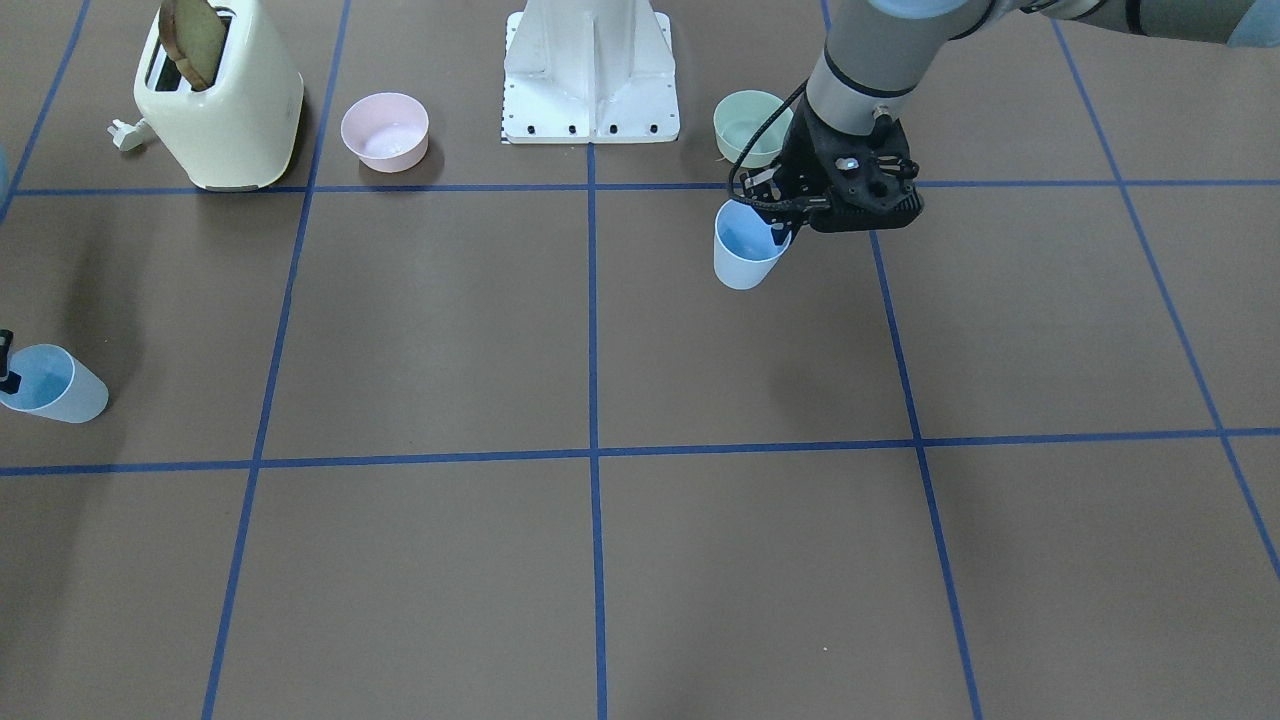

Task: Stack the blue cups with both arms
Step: 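Carry the cup to the table center with the left gripper and set it down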

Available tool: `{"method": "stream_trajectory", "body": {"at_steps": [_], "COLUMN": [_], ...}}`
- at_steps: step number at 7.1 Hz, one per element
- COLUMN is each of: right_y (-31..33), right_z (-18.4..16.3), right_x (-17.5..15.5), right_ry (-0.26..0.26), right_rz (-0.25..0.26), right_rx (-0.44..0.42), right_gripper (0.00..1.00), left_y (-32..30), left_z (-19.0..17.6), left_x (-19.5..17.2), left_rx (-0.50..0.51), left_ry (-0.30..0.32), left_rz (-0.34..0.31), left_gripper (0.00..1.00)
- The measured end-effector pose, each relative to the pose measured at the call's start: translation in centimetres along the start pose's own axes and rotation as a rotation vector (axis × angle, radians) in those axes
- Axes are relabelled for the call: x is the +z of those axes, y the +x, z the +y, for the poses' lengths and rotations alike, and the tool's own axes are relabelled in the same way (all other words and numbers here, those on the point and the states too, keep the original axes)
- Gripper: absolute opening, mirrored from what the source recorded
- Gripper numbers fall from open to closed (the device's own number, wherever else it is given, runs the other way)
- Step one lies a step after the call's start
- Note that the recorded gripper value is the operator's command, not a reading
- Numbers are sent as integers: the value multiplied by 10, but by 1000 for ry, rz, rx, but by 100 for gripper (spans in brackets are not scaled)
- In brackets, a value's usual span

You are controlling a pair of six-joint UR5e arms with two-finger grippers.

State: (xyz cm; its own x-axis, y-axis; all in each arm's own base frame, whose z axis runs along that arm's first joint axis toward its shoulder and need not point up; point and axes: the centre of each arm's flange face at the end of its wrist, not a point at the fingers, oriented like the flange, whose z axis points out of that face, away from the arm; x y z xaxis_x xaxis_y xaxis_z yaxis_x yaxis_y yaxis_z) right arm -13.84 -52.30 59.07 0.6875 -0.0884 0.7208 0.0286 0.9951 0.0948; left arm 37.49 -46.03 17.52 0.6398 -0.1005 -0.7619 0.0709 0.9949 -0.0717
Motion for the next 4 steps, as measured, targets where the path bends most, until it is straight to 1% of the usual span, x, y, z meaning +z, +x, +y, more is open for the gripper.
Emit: {"method": "stream_trajectory", "body": {"at_steps": [2,4], "right_y": [-41,-98], "right_z": [-20,-53], "right_x": [-31,-71], "right_ry": [9,-6], "right_rz": [-13,-9], "right_rx": [10,45], "right_gripper": [0,0], "left_y": [39,69], "left_z": [1,8], "left_x": [33,77], "left_rx": [-8,0], "left_ry": [7,6], "left_rz": [-19,-16], "left_gripper": [0,0]}}
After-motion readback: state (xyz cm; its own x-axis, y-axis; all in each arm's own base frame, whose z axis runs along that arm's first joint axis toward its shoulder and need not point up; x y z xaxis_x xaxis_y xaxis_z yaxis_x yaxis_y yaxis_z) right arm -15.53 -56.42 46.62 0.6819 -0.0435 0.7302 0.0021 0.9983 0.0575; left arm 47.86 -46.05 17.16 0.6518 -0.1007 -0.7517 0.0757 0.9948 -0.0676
